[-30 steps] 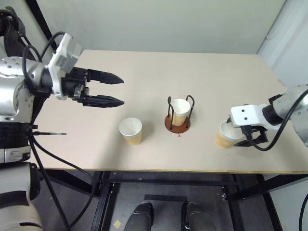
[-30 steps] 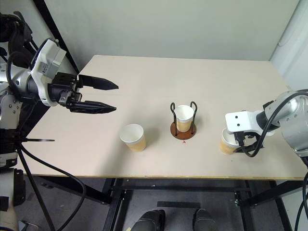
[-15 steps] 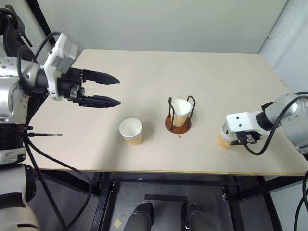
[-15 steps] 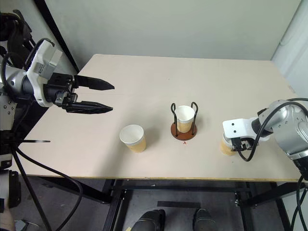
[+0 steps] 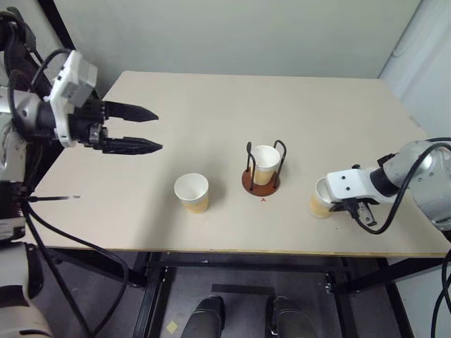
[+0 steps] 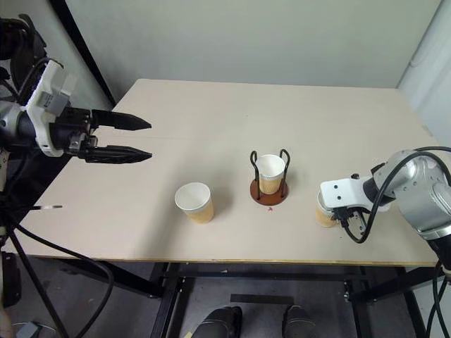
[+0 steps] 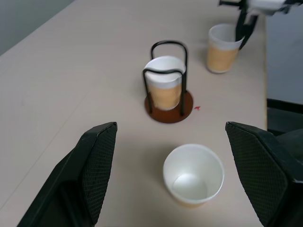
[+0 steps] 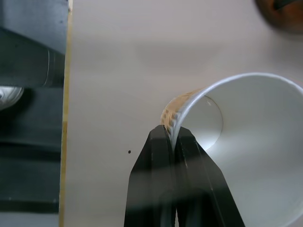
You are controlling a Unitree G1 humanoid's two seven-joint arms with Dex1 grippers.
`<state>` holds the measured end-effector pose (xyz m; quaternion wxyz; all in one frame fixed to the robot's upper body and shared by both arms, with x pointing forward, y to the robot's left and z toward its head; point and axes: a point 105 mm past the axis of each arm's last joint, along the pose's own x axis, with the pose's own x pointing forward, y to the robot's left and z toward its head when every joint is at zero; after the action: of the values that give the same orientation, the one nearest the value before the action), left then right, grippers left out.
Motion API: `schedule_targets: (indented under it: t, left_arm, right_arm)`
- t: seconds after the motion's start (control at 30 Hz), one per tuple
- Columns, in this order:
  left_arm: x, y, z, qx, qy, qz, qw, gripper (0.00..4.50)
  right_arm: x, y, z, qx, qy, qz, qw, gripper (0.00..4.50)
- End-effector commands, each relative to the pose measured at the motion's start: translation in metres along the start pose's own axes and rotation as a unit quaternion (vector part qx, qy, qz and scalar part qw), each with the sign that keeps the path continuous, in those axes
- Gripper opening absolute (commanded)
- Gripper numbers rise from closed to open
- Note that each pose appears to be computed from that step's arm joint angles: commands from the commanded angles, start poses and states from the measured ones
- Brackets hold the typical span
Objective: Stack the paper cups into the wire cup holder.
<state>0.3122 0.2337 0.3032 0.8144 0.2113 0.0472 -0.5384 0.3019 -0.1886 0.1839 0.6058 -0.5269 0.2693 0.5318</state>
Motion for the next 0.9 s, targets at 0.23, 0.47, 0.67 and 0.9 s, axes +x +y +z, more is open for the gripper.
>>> schedule_targets:
  t: [0.23, 0.47, 0.67, 0.9]
  left_arm:
    - [-0.012, 0.002, 0.01, 0.03, -0.002, 0.013, 0.999, 3.92]
    - [-0.008, 0.002, 0.011, 0.028, -0.006, 0.01, 1.0, 3.92]
    - [-0.007, 0.0, 0.012, 0.029, -0.007, 0.008, 1.0, 3.92]
    - [-0.007, -0.003, 0.013, 0.028, -0.007, 0.007, 1.0, 3.92]
  right_arm:
    - [-0.095, -0.079, 0.066, -0.114, -0.039, -0.168, 0.978, 0.03]
    - [-0.097, -0.091, 0.105, -0.185, -0.064, -0.168, 0.966, 0.03]
    - [-0.08, -0.088, 0.125, -0.227, -0.081, -0.133, 0.961, 0.03]
    - [-0.061, -0.086, 0.131, -0.249, -0.082, -0.102, 0.96, 0.03]
